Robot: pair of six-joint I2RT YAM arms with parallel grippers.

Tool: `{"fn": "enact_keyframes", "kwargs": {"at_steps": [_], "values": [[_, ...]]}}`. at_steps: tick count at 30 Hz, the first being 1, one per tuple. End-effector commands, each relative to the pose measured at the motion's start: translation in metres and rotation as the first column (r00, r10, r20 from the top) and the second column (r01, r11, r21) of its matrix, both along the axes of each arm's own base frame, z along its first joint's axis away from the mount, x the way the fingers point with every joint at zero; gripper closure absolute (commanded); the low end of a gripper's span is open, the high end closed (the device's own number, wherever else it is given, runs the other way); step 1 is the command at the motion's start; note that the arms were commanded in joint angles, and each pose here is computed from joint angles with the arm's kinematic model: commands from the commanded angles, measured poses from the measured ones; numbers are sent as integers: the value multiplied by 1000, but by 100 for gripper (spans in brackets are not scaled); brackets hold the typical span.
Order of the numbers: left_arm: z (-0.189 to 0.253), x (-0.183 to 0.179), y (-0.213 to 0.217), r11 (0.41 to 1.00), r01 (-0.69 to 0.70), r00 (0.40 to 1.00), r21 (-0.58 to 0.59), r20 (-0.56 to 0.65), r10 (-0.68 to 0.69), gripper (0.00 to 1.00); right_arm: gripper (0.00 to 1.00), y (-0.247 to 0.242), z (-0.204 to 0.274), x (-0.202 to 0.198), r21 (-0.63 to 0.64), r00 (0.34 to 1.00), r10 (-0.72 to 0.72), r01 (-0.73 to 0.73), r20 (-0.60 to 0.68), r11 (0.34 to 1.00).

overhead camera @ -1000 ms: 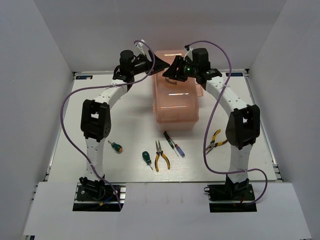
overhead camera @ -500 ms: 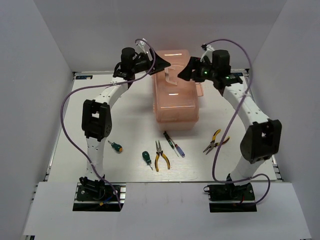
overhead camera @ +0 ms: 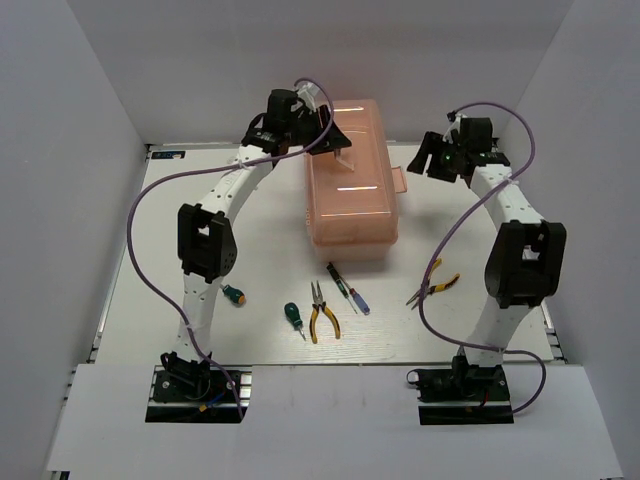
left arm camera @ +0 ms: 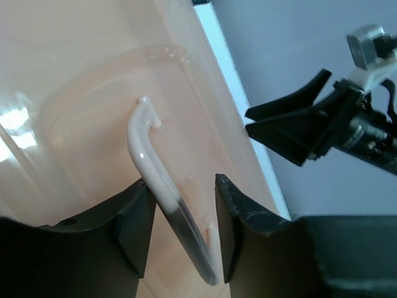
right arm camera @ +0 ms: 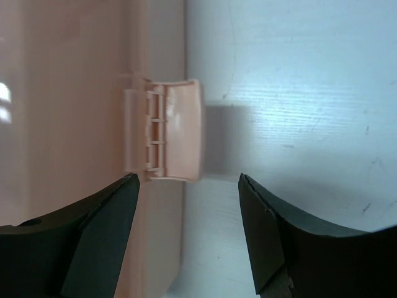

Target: Sort the tools into containers

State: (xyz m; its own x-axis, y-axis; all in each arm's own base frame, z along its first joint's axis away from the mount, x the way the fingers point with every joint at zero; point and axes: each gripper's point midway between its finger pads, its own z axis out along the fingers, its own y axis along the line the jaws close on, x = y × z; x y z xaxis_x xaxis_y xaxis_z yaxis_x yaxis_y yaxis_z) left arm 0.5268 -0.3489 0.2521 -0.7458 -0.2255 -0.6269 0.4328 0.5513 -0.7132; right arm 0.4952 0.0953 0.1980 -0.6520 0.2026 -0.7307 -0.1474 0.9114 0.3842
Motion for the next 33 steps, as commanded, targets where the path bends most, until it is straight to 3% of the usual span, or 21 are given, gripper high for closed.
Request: {"fn": "enact_keyframes", "kwargs": {"at_steps": [1,3,6,7,10,13,19,23,24,26,29,33], "values": [[-24,-17,11,986,-38,997,164,-62,48,48,29,11,-9,0,79,997,65,-62,-42,995],[-19,-23,9,980,-49,997,190,-45,59,55,29,13,-23,7,106,994,81,-73,-69,992],[-19,-24,7,978,-60,997,201,-39,70,74,29,22,-18,24,165,993,110,-100,-53,981],[-19,-23,8,976,-68,996,205,-36,77,84,29,29,-27,26,194,988,142,-127,-63,973],[-15,-24,2,979,-65,997,195,-32,72,99,29,35,-38,34,221,986,147,-126,-82,967],[-4,-22,-6,984,-69,997,166,-19,73,100,28,38,-56,45,248,982,153,-122,-107,961],[7,-14,-10,987,-94,995,128,-3,96,100,36,33,-72,32,285,972,163,-109,-172,952],[12,-12,-12,989,-107,994,101,-12,109,100,61,36,-87,23,343,960,184,-104,-210,934],[14,-11,-13,990,-108,994,95,-3,109,100,72,26,-82,26,379,963,191,-107,-189,919],[22,-9,-14,991,-113,994,77,8,113,100,79,24,-76,26,430,964,199,-105,-179,897],[29,-6,-14,990,-129,992,60,21,128,100,100,23,-65,29,474,964,228,-139,-135,869],[58,-1,-7,987,-160,985,12,71,158,100,100,12,-55,38,491,972,216,-143,-94,859]]}}
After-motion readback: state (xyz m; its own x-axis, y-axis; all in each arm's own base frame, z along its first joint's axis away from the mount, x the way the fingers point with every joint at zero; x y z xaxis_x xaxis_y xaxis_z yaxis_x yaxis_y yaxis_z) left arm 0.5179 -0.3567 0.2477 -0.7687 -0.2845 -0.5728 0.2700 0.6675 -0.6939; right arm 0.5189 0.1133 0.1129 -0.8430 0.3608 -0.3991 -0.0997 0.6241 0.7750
